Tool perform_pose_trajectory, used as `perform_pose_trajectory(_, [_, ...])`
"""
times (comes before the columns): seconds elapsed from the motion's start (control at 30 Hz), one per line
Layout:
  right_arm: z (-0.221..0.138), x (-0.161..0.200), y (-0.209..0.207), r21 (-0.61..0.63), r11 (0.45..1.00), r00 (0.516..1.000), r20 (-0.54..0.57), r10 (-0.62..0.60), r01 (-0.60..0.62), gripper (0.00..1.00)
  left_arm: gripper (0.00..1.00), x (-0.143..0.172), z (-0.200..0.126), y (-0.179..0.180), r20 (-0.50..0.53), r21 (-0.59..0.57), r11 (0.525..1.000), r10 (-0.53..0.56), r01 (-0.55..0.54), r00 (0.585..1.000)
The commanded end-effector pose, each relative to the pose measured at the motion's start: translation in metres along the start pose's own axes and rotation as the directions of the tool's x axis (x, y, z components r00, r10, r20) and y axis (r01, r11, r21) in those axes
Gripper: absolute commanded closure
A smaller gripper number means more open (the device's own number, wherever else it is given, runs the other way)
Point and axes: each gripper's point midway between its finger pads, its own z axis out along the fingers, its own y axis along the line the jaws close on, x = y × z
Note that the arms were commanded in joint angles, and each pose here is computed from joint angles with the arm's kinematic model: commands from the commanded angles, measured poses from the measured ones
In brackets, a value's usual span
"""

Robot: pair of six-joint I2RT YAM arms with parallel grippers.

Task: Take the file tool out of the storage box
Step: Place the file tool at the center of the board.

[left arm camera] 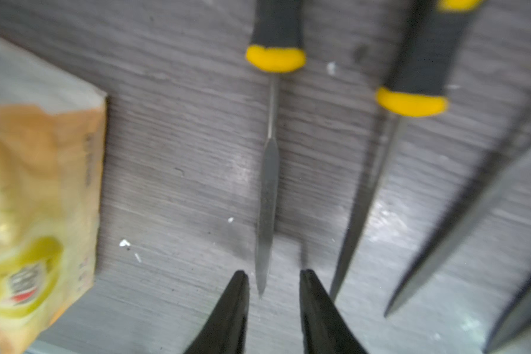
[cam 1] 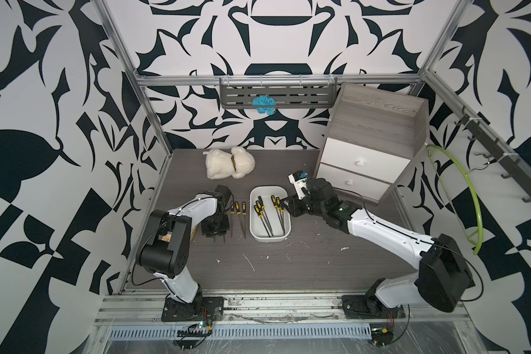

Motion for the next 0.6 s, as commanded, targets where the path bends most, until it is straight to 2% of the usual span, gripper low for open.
perform_pose_trajectory(0.0, [0.002, -0.008, 0.002, -0.008, 1.000, 1.000, 0.022, -0.014, 0.014, 0.65, 0.62, 0.005, -0.022, 0.000, 0.047, 0.000, 1.000, 0.002, -0.002, 0.999])
perform_pose_trajectory(0.2, [0.014, -0.002, 0.000, -0.009, 1.000, 1.000, -0.018, -0.005, 0.005, 0.65, 0.52, -0.001, -0.074, -0.007, 0.212, 0.048, 0.999, -0.002, -0.008, 0.977])
perform_pose_trajectory(0.23, [0.016, -0.001, -0.001, -0.007, 1.000, 1.000, -0.024, -0.004, 0.004, 0.65, 0.50, -0.004, -0.082, -0.012, 0.242, 0.085, 0.996, -0.004, -0.018, 0.970])
perform_pose_trajectory(0.3, [0.020, 0.003, -0.001, -0.005, 1.000, 0.999, -0.041, -0.003, 0.003, 0.66, 0.46, -0.011, -0.101, -0.036, 0.312, 0.243, 0.967, -0.005, -0.075, 0.950])
perform_pose_trajectory(0.33, [0.023, 0.003, -0.001, 0.000, 1.000, 0.999, -0.048, -0.006, 0.006, 0.66, 0.45, -0.011, -0.111, -0.049, 0.332, 0.327, 0.939, -0.010, -0.106, 0.943])
perform_pose_trajectory(0.4, [0.029, 0.007, 0.001, 0.002, 1.000, 0.997, -0.073, -0.013, 0.013, 0.66, 0.44, -0.012, -0.139, -0.078, 0.396, 0.505, 0.843, -0.032, -0.188, 0.918])
perform_pose_trajectory(0.57, [0.051, 0.020, 0.008, 0.005, 0.999, 0.987, -0.154, -0.036, 0.037, 0.67, 0.40, -0.012, -0.197, -0.115, 0.479, 0.727, 0.609, -0.122, -0.316, 0.869])
